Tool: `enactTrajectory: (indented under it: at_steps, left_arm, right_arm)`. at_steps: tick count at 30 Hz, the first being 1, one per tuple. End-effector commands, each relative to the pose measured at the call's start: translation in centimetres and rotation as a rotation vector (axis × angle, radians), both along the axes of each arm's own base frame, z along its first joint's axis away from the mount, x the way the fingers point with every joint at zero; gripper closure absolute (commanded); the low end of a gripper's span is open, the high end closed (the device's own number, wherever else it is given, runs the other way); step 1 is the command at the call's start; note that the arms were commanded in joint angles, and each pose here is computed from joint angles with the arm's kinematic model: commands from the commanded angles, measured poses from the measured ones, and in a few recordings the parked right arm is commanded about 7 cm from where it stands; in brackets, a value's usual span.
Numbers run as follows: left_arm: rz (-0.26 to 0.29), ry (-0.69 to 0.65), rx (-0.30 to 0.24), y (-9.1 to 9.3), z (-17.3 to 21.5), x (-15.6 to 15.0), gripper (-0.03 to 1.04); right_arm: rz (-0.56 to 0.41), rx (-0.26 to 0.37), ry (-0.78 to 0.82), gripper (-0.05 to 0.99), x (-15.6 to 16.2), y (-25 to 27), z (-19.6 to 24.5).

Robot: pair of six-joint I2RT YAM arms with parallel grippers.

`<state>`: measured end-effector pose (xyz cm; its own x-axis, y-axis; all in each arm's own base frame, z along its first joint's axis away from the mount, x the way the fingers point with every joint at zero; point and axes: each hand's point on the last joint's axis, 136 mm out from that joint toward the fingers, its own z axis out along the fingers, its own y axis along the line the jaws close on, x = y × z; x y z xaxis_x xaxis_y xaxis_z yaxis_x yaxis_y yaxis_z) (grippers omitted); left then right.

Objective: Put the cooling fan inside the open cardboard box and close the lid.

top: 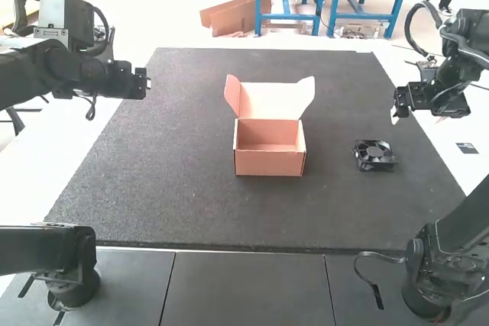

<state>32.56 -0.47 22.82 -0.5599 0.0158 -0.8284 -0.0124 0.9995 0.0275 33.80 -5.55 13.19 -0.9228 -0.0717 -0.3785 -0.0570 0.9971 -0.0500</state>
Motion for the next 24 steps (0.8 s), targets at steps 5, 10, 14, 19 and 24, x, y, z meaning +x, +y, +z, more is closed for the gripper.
enactTrajectory:
  at_steps: [5,10,14,19,24]
  left_arm:
    - [0.000,-0.010,0.010,0.3,0.4,0.0,0.04]
    - [0.001,-0.021,0.008,0.3,0.6,0.1,0.04]
    - [0.002,-0.029,0.008,0.3,0.7,0.2,0.04]
    - [0.001,-0.030,0.007,0.2,0.6,0.3,0.04]
    - [0.004,-0.021,0.008,0.3,0.4,0.2,0.04]
  right_arm:
    - [-0.087,0.035,0.075,0.03,1.0,-1.7,-4.4]
    - [-0.136,-0.044,0.063,0.03,2.7,-3.6,-6.1]
    - [-0.152,-0.051,0.071,0.04,3.4,-3.9,-7.4]
    - [-0.157,-0.045,0.096,0.04,3.7,-3.8,-9.0]
    - [-0.157,-0.041,0.115,0.04,3.8,-3.8,-10.3]
